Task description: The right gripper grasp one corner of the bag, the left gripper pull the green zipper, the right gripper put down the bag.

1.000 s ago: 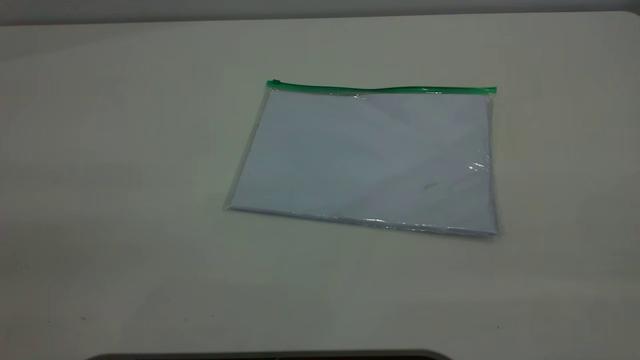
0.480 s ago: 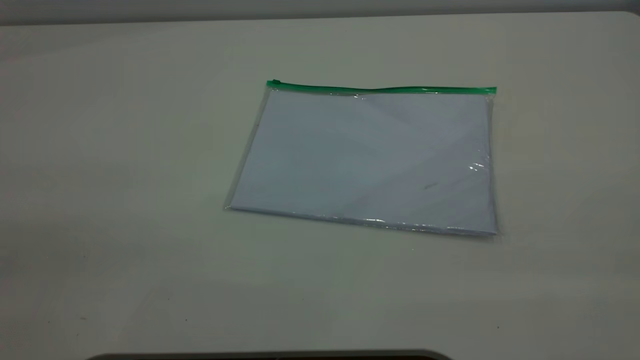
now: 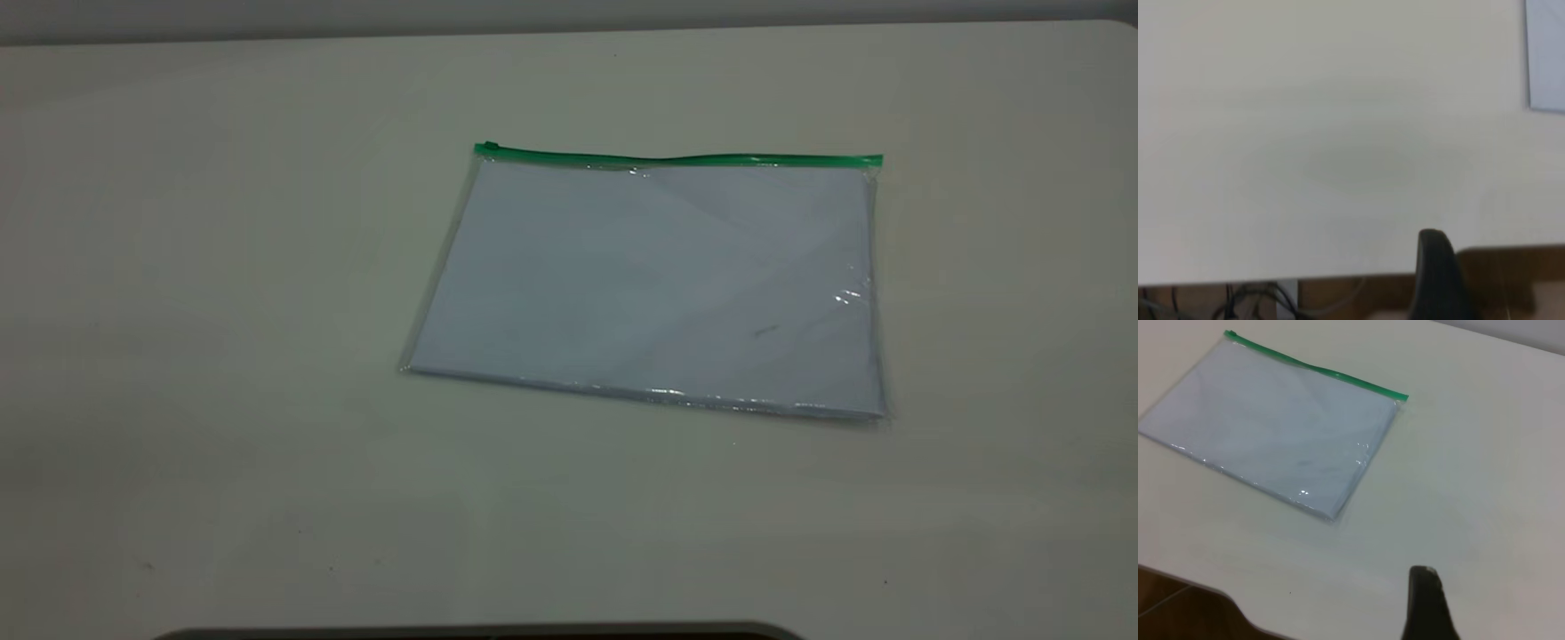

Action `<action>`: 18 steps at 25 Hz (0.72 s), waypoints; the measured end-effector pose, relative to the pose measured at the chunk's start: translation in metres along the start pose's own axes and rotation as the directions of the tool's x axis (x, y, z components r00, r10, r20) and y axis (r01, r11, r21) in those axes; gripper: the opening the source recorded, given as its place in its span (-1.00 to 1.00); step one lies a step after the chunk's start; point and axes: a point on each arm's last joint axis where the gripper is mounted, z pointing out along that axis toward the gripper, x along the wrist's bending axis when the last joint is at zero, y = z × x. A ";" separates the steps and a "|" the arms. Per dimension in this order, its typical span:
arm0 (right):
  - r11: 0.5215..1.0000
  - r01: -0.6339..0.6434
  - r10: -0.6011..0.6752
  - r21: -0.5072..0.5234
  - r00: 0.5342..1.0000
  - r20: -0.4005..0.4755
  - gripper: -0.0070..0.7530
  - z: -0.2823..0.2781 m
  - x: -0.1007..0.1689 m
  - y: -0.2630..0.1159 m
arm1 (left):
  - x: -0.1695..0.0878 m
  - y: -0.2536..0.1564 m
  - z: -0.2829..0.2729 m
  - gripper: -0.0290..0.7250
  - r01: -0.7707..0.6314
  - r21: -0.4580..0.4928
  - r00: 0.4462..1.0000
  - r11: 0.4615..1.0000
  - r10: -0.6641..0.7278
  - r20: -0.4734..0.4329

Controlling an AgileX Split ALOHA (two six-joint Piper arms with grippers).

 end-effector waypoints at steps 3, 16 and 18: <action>1.000 0.000 0.000 0.000 1.000 0.000 0.38 0.000 0.000 0.000 | 0.002 -0.005 -0.004 0.45 -0.015 -0.042 1.000 0.999 0.014 -0.024; 1.000 0.000 0.000 0.000 1.000 0.000 0.20 0.000 0.000 0.000 | 0.003 -0.006 -0.005 0.45 0.017 -0.046 0.999 0.999 -0.019 -0.042; 1.000 0.000 0.000 0.000 1.000 0.000 0.17 0.000 0.000 0.000 | 0.003 -0.006 -0.005 0.45 0.018 -0.046 0.999 0.999 -0.020 -0.042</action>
